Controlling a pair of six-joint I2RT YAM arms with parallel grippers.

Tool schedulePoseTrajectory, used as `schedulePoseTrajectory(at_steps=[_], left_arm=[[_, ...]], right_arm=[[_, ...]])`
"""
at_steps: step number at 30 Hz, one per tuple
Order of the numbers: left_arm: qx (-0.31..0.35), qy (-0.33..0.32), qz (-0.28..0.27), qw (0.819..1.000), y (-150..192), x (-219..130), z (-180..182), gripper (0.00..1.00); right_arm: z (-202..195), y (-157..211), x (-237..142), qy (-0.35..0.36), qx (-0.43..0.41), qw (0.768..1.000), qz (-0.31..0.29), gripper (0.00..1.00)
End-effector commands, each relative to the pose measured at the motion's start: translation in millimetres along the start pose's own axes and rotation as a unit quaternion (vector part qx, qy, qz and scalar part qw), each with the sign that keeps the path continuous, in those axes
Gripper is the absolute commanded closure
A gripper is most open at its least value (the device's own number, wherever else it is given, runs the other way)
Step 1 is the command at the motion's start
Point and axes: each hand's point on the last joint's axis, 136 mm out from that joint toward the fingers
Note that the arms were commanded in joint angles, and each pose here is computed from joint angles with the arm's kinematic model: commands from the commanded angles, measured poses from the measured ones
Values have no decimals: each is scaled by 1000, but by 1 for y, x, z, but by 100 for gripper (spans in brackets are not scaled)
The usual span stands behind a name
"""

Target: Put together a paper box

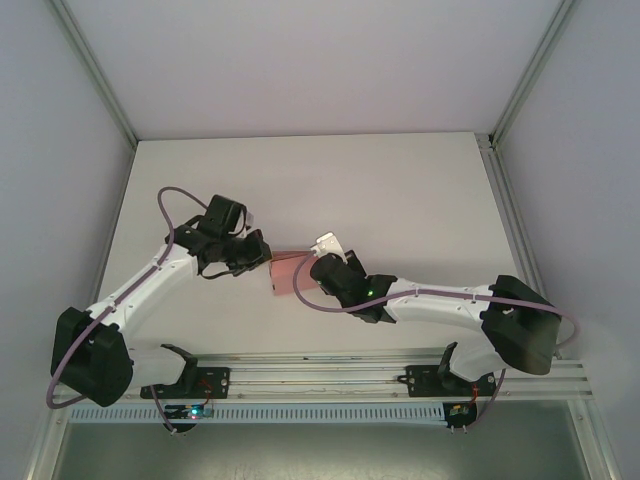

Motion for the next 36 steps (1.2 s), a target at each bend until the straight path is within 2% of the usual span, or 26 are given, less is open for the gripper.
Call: schedulePoseTrajectory(at_steps=[1,6,10,16,24,31,36], left_arm=[[17,49,-25,998,-18,-13,-26,100],[44,23,-19,999,-10,-11,-12,100],[128,23,8,991,12,6,3,100],[183,-16,10,983,39,20,24,100],[149,8,16,989,57,37,36,100],[142,-70,58,986,79,32,72,100],[154,-155,112,969,104,40,96,100]], right_arm=[[8,54,5,-24,-68,994,83,100],[8,55,7,-20,-69,994,87,100],[9,52,7,-38,-47,995,78,100],[10,53,2,-59,-33,995,72,100],[12,55,3,-77,-20,994,80,100],[8,56,0,-77,-22,994,77,100],[4,71,-4,-89,-34,992,77,100]])
Point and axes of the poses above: each hand's point on the last joint's axis, 136 mm out from that joint toward the fingers, its own x axis out along the fingers, its own z axis along the line the jaws close on, y = z × x, and after that the axes turned 10 degrees about x, right-handed
